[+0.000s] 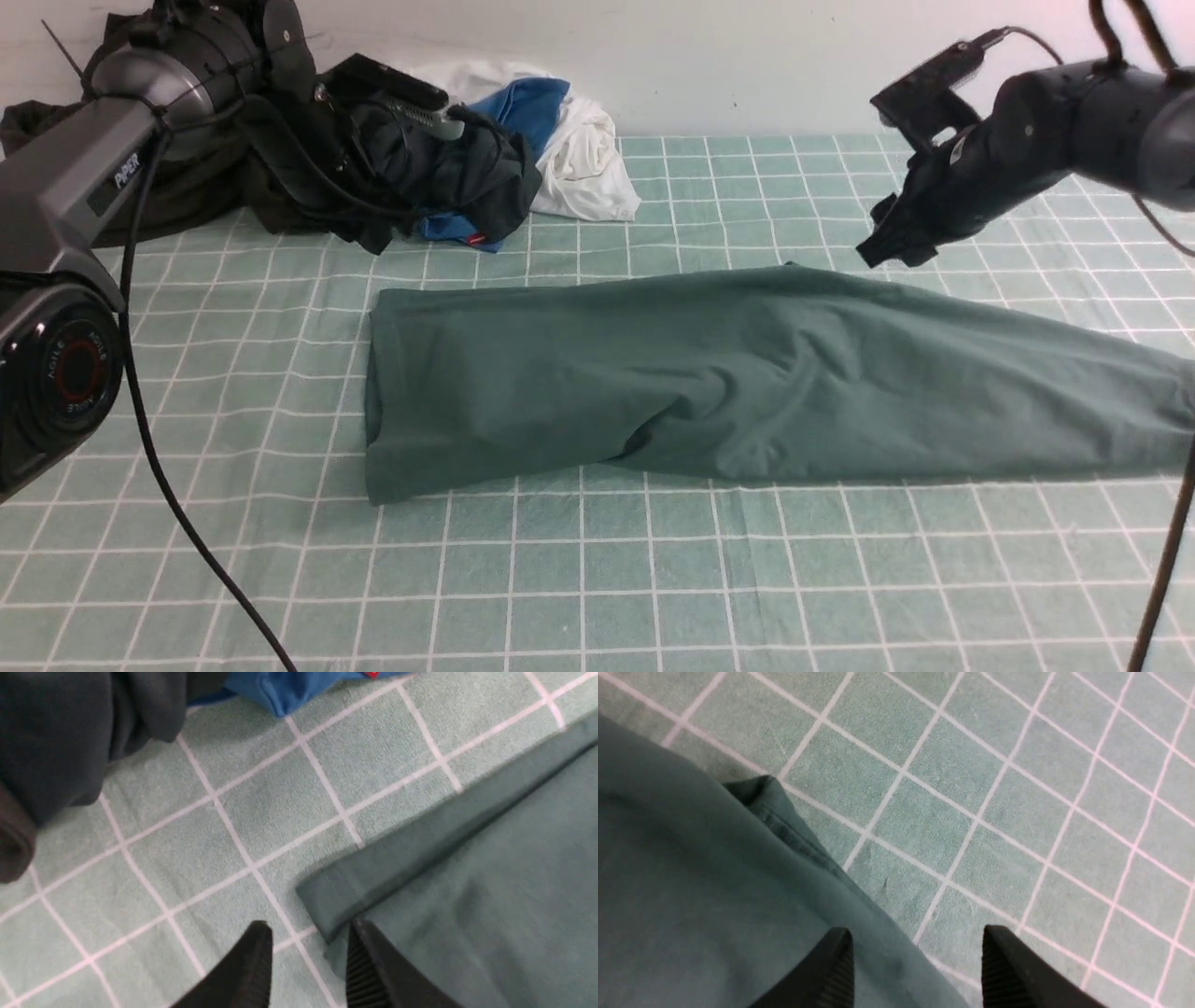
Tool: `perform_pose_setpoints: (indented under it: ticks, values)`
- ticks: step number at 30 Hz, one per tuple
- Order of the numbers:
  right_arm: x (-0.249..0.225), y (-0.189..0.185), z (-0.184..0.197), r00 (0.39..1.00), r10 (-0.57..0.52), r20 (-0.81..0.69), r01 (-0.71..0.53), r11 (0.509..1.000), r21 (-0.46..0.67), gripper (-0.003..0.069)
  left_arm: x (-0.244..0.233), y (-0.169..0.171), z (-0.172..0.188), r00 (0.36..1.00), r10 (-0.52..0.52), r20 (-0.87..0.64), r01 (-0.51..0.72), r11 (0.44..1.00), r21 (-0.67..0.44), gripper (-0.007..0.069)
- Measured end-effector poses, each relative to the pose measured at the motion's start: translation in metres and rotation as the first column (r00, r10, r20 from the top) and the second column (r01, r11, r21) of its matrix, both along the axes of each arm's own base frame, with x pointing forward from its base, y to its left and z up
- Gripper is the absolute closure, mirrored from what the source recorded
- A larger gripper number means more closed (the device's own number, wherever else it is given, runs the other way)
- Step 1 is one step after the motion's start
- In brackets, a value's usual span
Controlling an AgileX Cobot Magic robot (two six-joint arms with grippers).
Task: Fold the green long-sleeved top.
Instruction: Use both arms to drag the lower edge of the fabric forward and fold it over the upper edge, then use the right arm to clamp the right edge of the fabric
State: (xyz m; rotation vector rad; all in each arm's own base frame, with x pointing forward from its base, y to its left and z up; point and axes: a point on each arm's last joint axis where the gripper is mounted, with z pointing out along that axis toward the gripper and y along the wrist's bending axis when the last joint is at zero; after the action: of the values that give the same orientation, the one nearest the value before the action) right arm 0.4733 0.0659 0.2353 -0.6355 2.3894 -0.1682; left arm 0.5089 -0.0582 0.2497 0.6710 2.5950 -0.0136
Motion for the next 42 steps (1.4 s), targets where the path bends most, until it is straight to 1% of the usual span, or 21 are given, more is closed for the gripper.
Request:
perform_pose_setpoints:
  ticks: [1, 3, 6, 7, 8, 9, 10, 12, 14, 18, 19, 20, 21, 22, 24, 25, 27, 31, 33, 38, 42]
  values:
    - [-0.004, -0.001, 0.008, 1.0, -0.018, -0.013, 0.018, 1.0, 0.005, 0.0285, -0.005, -0.004, 0.014, 1.0, -0.004, 0.003, 0.004, 1.0, -0.004, 0.0363]
    - [-0.017, -0.006, 0.027, 0.997, -0.059, -0.048, 0.06, 0.998, 0.024, 0.0283, -0.017, -0.017, 0.044, 0.999, -0.025, 0.038, 0.026, 1.0, -0.014, 0.037]
    - [-0.031, -0.016, 0.043, 0.984, -0.135, -0.117, 0.14, 0.989, 0.037, 0.0283, -0.038, -0.05, 0.074, 0.993, -0.09, 0.078, 0.093, 0.995, -0.033, 0.043]
    - [-0.036, -0.021, 0.047, 0.977, -0.161, -0.14, 0.169, 0.985, 0.041, 0.0283, -0.046, -0.062, 0.077, 0.99, -0.117, 0.074, 0.12, 0.992, -0.038, 0.047]
    - [-0.037, -0.022, 0.048, 0.977, -0.159, -0.141, 0.167, 0.985, 0.044, 0.0283, -0.047, -0.064, 0.078, 0.99, -0.122, 0.072, 0.125, 0.991, -0.037, 0.047]
    - [-0.042, -0.03, 0.049, 0.959, -0.207, -0.195, 0.218, 0.975, 0.038, 0.0283, -0.061, -0.085, 0.072, 0.985, -0.171, 0.03, 0.172, 0.984, -0.043, 0.0546]
    - [-0.044, -0.034, 0.049, 0.95, -0.226, -0.216, 0.24, 0.97, 0.037, 0.0283, -0.066, -0.092, 0.065, 0.982, -0.188, 0.0, 0.188, 0.981, -0.041, 0.0573]
    - [-0.048, -0.043, 0.046, 0.932, -0.258, -0.256, 0.276, 0.96, 0.037, 0.0283, -0.081, -0.109, 0.038, 0.967, -0.235, -0.102, 0.233, 0.972, -0.034, 0.0609]
    - [-0.054, -0.05, 0.038, 0.912, -0.286, -0.293, 0.31, 0.95, 0.036, 0.0283, -0.092, -0.116, 0.008, 0.944, -0.255, -0.209, 0.257, 0.966, -0.017, 0.0623]
    - [-0.066, -0.068, 0.013, 0.873, -0.328, -0.36, 0.359, 0.933, 0.019, 0.0284, -0.111, -0.101, -0.047, 0.896, -0.221, -0.384, 0.26, 0.964, 0.054, 0.0629]
    - [-0.069, -0.073, 0.005, 0.863, -0.344, -0.371, 0.377, 0.926, 0.019, 0.0284, -0.112, -0.094, -0.058, 0.897, -0.203, -0.393, 0.248, 0.966, 0.067, 0.0629]
    - [-0.069, -0.074, 0.004, 0.861, -0.346, -0.374, 0.38, 0.925, 0.019, 0.0284, -0.113, -0.093, -0.06, 0.894, -0.2, -0.4, 0.246, 0.967, 0.067, 0.0629]
    - [-0.074, -0.087, -0.01, 0.839, -0.384, -0.385, 0.424, 0.906, 0.021, 0.0284, -0.115, -0.081, -0.076, 0.897, -0.171, -0.408, 0.224, 0.971, 0.086, 0.0629]
    - [-0.076, -0.093, -0.015, 0.83, -0.403, -0.386, 0.446, 0.895, 0.024, 0.0284, -0.115, -0.073, -0.082, 0.899, -0.156, -0.41, 0.211, 0.973, 0.092, 0.0629]
    - [-0.078, -0.109, -0.023, 0.816, -0.443, -0.371, 0.49, 0.871, 0.037, 0.0284, -0.113, -0.061, -0.082, 0.91, -0.127, -0.395, 0.172, 0.982, 0.08, 0.0629]
    - [-0.078, -0.111, -0.024, 0.812, -0.448, -0.373, 0.496, 0.867, 0.037, 0.0284, -0.113, -0.061, -0.082, 0.91, -0.127, -0.394, 0.172, 0.982, 0.081, 0.0629]
    - [-0.079, -0.137, -0.026, 0.793, -0.511, -0.33, 0.559, 0.827, 0.064, 0.028, -0.108, -0.038, -0.086, 0.916, -0.079, -0.394, 0.125, 0.988, 0.094, 0.0629]
    - [-0.079, -0.162, -0.029, 0.772, -0.563, -0.297, 0.607, 0.79, 0.081, 0.0264, -0.102, -0.014, -0.087, 0.922, -0.029, -0.385, 0.076, 0.991, 0.107, 0.0629]
    - [-0.08, -0.171, -0.035, 0.755, -0.579, -0.308, 0.626, 0.776, 0.076, 0.0244, -0.101, -0.006, -0.086, 0.925, -0.011, -0.381, 0.055, 0.993, 0.105, 0.0629]
    - [-0.079, -0.176, -0.051, 0.732, -0.586, -0.347, 0.64, 0.766, 0.057, 0.0198, -0.101, -0.008, -0.085, 0.922, -0.005, -0.387, 0.034, 0.997, 0.068, 0.0629]
    - [-0.075, -0.18, -0.07, 0.703, -0.611, -0.365, 0.669, 0.742, 0.046, 0.0178, -0.107, -0.019, -0.064, 0.934, -0.032, -0.356, 0.046, 0.998, 0.032, 0.0629]
